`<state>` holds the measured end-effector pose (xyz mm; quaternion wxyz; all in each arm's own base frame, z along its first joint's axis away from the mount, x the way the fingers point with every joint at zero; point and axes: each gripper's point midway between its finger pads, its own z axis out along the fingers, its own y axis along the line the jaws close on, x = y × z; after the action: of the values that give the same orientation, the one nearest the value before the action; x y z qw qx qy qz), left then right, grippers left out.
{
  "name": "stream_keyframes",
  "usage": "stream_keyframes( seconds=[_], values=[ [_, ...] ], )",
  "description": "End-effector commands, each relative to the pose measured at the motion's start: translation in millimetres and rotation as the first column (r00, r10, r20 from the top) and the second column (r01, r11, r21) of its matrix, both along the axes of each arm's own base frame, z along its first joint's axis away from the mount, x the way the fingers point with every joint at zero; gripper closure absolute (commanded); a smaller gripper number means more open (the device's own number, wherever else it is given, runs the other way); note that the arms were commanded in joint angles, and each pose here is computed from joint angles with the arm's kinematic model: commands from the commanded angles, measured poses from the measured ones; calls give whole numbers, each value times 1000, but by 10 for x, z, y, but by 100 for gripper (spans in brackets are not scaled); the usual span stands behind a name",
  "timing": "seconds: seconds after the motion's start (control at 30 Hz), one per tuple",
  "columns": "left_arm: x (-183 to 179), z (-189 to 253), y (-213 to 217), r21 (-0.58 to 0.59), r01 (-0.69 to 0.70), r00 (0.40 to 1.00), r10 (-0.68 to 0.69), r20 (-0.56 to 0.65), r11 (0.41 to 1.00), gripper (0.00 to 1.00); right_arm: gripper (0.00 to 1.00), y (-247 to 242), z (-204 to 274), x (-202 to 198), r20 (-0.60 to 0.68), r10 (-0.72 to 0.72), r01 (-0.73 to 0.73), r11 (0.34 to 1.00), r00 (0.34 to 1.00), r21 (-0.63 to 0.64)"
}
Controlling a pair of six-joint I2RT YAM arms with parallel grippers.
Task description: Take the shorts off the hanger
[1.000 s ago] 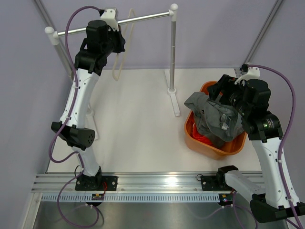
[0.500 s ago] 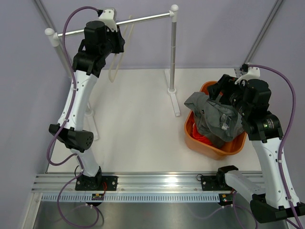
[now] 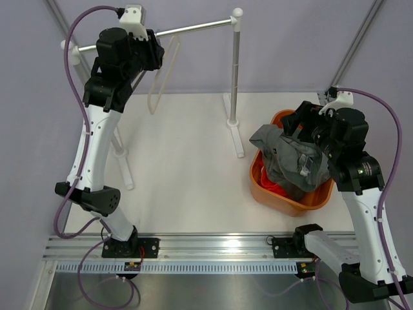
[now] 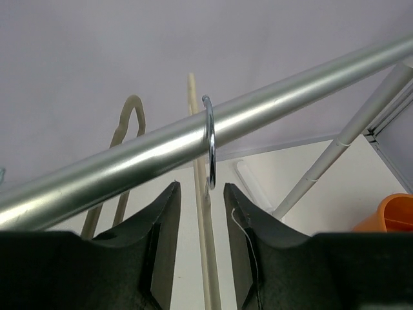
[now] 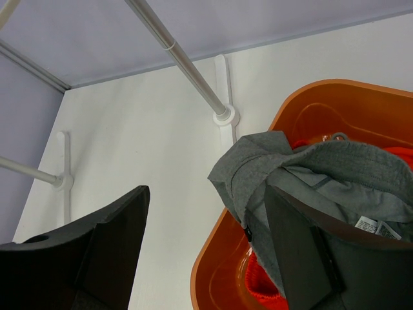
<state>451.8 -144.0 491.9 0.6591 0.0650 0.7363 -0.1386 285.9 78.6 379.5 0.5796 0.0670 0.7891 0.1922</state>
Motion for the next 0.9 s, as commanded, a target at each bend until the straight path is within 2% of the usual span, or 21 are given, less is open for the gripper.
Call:
stream_keyframes(
  seconds=[0.0, 0.07, 0.2, 0.27, 0.3, 0.37, 0.4, 0.43, 0.5, 0.53, 0.57, 0.63, 0.67, 0.87],
  values=[
    [-293, 342, 92, -14, -12, 996, 13, 93, 1000, 63, 18, -31, 137, -45, 55, 2, -1, 1000, 999, -13],
    [-376, 295, 95, -20, -15, 997, 17, 80, 1000, 63, 16, -62, 137, -63, 55, -9, 10, 1000, 998, -24],
    [-834, 500, 80, -45, 5, 991, 1, 130, 999, 64, 12, -100, 195, -140, 78, -17, 19, 999, 997, -34],
    [-1032, 496, 21, -45, 26, 992, -21, 122, 999, 63, 6, -93, 207, -177, 79, -6, 9, 999, 997, -38],
    [-1092, 428, -1, -44, 32, 995, -27, 101, 999, 63, 1, -103, 212, -196, 81, -9, 12, 999, 997, -39],
    [-1385, 427, -51, -50, 79, 992, -74, 102, 996, 63, 1, -118, 205, -237, 81, -14, 17, 999, 997, -39],
    [-1412, 230, -89, -36, 85, 995, -83, 63, 996, 63, 1, -121, 194, -241, 79, -15, 18, 999, 997, -38],
    [-1619, 279, -88, -57, 112, 991, -107, 84, 992, 61, 0, -122, 205, -254, 83, -16, 19, 999, 996, -36],
    [-1759, 137, -112, -64, 137, 989, -134, 59, 988, 57, 1, -127, 199, -285, 79, -17, 19, 999, 997, -33],
    [-1778, -96, -165, -68, 151, 989, -151, 7, 986, 56, 1, -129, 196, -297, 77, -19, 21, 999, 997, -31],
    [-1944, -99, -157, -84, 181, 983, -180, 20, 980, 54, 0, -143, 208, -318, 81, -26, 29, 999, 996, -25],
    [-2049, -407, -262, -86, 232, 970, -237, -47, 969, 48, 0, -114, 222, -356, 89, -11, 12, 1000, 996, -13],
    [-2157, -424, -250, -93, 254, 965, -259, -42, 963, 47, 1, -114, 228, -403, 99, -7, 8, 1000, 995, -8],
    [-2398, -789, -172, -81, 279, 954, -286, -93, 957, 32, 0, -110, 162, -520, 101, -4, 2, 1000, 995, 15]
  ],
)
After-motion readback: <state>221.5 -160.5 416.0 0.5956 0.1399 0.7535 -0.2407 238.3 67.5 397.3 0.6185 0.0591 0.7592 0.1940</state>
